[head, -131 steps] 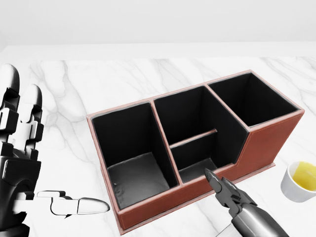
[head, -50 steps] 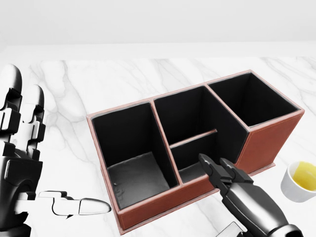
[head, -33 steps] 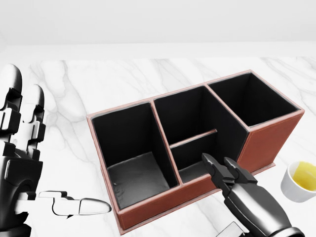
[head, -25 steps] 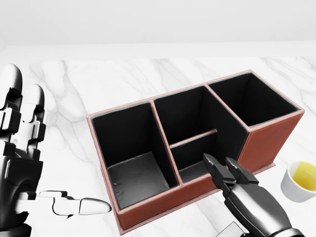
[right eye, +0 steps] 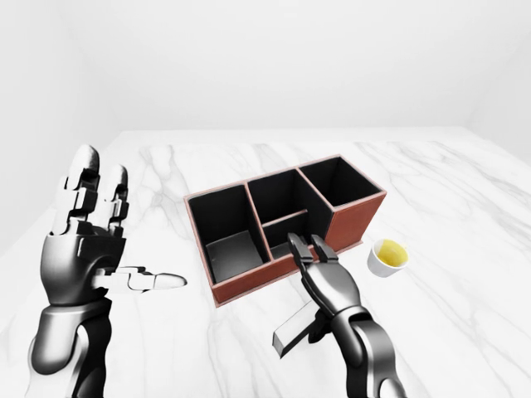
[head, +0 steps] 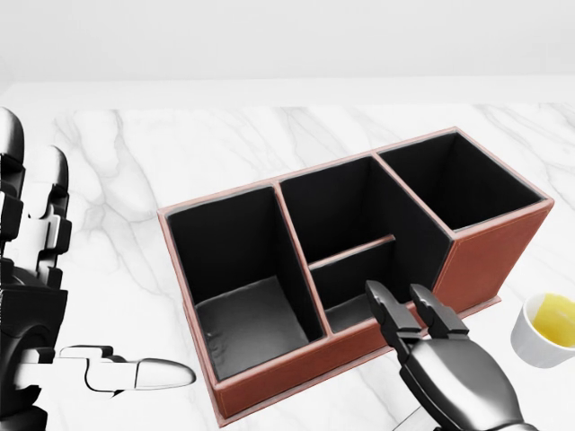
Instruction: Pick up the book and place it in the front compartment of the caddy.
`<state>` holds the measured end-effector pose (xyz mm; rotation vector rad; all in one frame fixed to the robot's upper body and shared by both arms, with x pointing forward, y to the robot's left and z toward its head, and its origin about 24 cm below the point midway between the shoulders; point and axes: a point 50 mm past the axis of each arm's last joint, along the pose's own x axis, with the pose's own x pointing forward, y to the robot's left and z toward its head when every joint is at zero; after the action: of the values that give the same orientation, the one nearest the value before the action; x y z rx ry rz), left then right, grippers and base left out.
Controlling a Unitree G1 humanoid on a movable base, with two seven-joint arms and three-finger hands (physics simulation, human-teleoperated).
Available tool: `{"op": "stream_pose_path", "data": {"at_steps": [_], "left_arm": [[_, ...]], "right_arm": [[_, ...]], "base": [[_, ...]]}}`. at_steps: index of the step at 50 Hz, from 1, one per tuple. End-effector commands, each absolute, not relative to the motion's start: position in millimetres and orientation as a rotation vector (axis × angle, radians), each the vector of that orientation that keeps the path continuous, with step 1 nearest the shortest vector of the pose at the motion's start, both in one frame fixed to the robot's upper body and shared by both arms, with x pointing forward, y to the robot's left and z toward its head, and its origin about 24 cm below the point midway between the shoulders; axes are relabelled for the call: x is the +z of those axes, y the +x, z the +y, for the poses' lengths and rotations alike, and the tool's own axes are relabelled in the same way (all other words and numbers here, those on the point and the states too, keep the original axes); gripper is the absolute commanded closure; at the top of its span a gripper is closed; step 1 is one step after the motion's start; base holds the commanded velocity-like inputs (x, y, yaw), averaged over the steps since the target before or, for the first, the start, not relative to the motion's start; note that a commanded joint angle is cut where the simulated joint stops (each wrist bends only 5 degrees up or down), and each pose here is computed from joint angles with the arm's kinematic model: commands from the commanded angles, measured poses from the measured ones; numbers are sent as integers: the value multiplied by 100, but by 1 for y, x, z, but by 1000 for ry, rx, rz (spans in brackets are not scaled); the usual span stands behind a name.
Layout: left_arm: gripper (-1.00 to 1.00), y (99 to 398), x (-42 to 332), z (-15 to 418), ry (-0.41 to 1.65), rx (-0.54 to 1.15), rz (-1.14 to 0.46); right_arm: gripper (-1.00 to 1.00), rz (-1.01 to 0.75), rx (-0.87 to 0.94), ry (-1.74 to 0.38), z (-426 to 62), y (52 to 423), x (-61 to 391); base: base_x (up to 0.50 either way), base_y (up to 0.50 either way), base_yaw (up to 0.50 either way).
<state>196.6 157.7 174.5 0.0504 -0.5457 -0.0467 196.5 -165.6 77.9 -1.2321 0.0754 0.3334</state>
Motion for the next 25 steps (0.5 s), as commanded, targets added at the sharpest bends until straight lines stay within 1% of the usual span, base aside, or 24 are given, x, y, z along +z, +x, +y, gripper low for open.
{"op": "stream_pose_path", "data": {"at_steps": [1, 9, 25], "left_arm": [[-100, 194, 178, 159, 53, -43, -564], [-100, 192, 182, 160, 56, -41, -584], [-100, 191, 186, 163, 59, -35, -605]], "right_arm": [[-100, 62, 310, -1286, -162, 194, 77], [-100, 60, 302, -1318, -159, 189, 74], [-100, -9, 330, -1340, -142, 185, 76]], "base": [[0, 0, 0], [0, 0, 0], [0, 0, 0]]}}
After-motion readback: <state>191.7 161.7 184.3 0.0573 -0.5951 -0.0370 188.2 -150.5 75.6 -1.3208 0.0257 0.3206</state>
